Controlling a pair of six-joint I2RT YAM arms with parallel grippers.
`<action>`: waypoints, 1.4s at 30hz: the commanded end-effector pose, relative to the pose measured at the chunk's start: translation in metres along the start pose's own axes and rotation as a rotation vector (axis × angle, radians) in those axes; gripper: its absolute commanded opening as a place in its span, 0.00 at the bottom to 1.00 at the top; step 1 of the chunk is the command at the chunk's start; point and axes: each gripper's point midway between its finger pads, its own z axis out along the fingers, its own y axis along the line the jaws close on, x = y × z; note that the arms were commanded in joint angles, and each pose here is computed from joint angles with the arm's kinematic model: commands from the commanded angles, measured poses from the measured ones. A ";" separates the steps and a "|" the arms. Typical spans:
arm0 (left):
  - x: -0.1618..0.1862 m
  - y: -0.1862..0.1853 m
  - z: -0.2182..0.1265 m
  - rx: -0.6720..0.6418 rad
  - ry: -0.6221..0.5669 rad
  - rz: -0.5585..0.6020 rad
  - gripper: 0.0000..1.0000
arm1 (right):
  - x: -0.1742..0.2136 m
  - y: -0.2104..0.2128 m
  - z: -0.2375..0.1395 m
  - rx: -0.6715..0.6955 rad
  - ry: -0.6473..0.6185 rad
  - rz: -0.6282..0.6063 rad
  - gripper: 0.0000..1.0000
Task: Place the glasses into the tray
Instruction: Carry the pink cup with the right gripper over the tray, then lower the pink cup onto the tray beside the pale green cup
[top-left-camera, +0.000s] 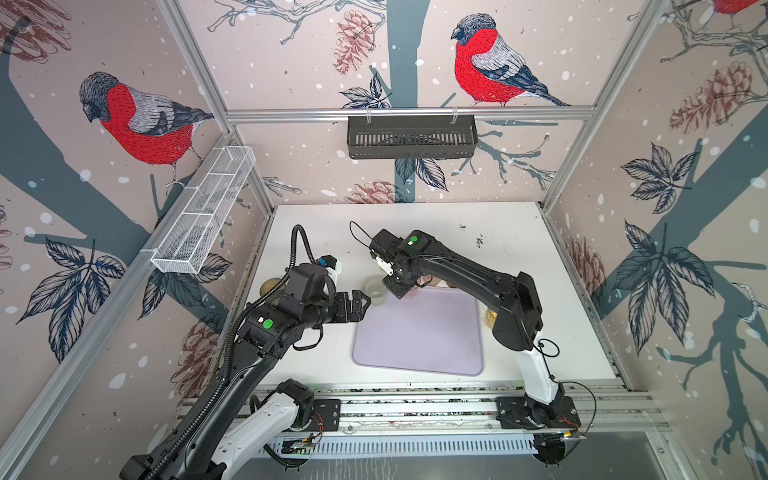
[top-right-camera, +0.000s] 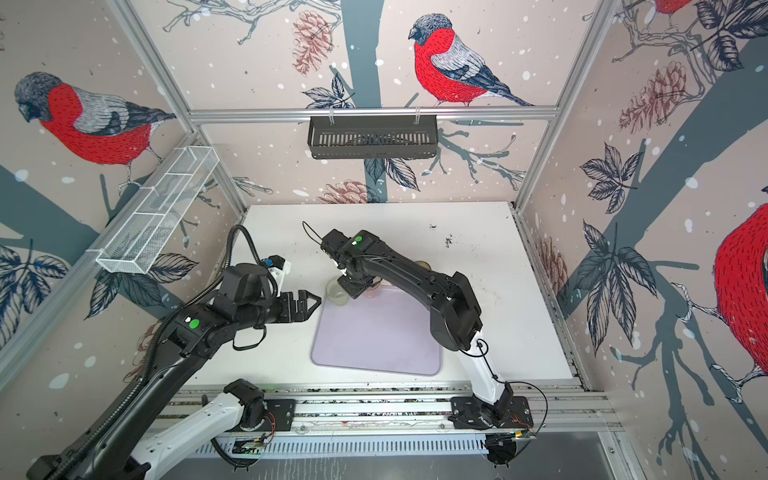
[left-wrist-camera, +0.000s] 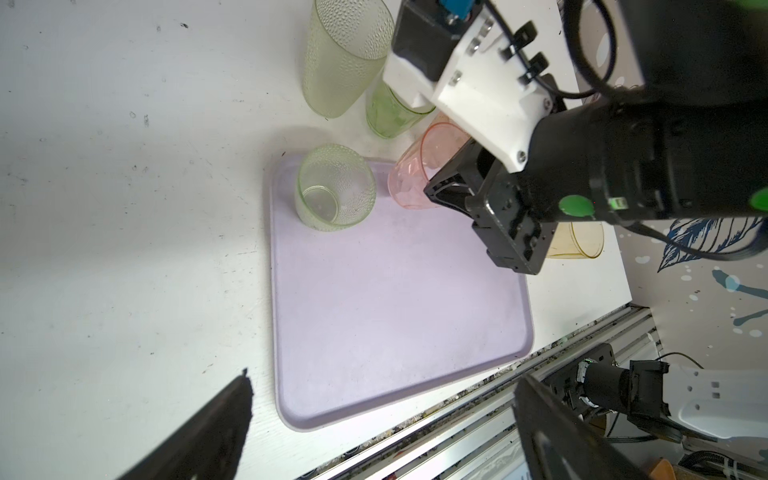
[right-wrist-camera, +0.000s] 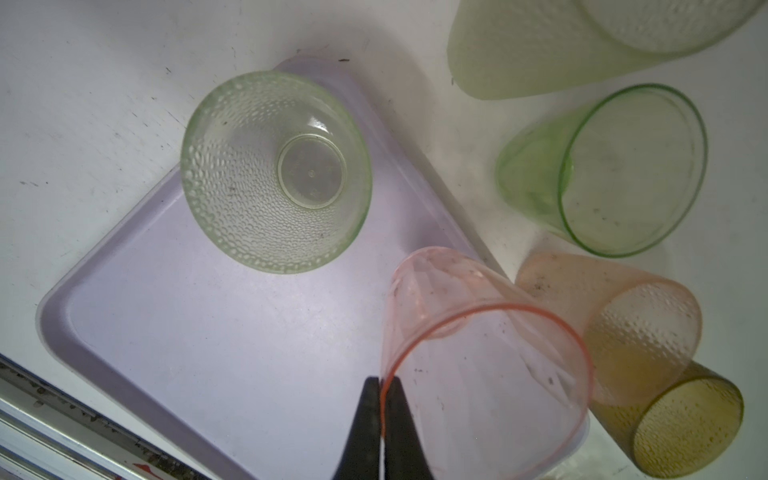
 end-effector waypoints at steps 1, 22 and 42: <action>0.005 0.005 -0.002 -0.022 0.015 -0.016 0.98 | -0.006 -0.001 0.006 -0.010 -0.011 -0.016 0.00; 0.000 0.004 -0.004 -0.032 0.008 -0.053 0.97 | 0.003 0.008 0.025 -0.033 0.020 -0.029 0.00; 0.005 0.005 -0.011 -0.029 0.004 -0.072 0.98 | 0.006 0.013 0.027 -0.018 0.014 -0.039 0.00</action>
